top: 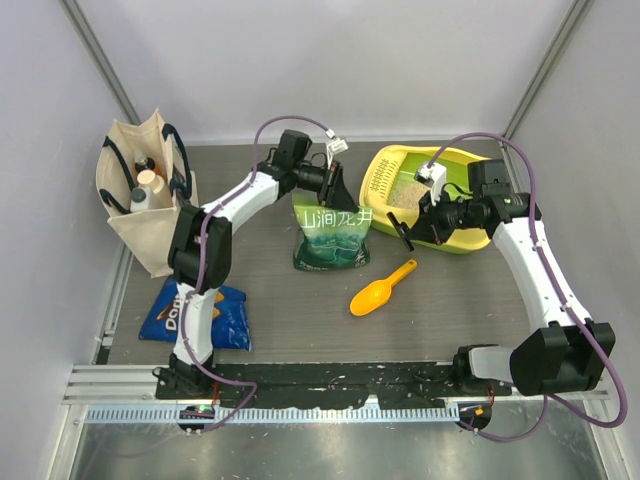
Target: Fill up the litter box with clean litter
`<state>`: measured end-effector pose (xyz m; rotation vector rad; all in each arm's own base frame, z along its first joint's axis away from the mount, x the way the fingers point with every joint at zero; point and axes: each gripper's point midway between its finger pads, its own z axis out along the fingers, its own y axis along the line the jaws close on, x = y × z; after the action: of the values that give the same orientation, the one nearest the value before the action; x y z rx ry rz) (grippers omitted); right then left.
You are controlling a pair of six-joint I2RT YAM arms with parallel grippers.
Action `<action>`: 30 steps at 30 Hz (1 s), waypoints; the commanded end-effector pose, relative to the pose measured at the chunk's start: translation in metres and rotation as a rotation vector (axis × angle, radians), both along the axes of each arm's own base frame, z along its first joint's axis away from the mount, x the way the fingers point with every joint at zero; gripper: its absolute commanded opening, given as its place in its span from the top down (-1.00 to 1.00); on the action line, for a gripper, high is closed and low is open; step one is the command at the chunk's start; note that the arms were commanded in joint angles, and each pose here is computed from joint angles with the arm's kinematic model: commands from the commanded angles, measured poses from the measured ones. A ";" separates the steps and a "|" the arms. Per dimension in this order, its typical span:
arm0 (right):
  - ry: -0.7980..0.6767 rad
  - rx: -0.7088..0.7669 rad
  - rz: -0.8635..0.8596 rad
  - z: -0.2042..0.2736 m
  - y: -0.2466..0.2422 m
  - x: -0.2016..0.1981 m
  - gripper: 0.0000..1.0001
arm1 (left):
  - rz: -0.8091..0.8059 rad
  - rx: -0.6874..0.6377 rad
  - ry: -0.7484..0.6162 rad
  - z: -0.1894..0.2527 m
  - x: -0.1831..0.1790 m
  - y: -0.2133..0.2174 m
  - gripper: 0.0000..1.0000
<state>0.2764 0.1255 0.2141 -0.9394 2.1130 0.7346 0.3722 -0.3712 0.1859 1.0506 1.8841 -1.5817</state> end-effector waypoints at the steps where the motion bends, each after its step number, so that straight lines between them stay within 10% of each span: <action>1: -0.042 0.028 -0.011 0.016 0.003 0.009 0.97 | -0.019 -0.056 -0.204 0.031 0.000 -0.007 0.31; 12: -0.020 -0.002 -0.015 0.011 -0.001 0.006 0.97 | -0.126 -0.045 -0.356 0.018 -0.022 -0.021 0.16; 24: -0.006 0.004 -0.014 0.008 0.000 0.011 0.97 | -0.194 -0.010 -0.435 0.028 -0.037 -0.011 1.00; 30: -0.002 0.013 -0.015 0.006 0.001 0.012 0.97 | -0.189 -0.027 -0.317 0.025 -0.041 -0.014 1.00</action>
<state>0.2795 0.1237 0.2028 -0.9114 2.1750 0.7476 0.3406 -0.3850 0.1919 1.4265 1.5970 -1.3675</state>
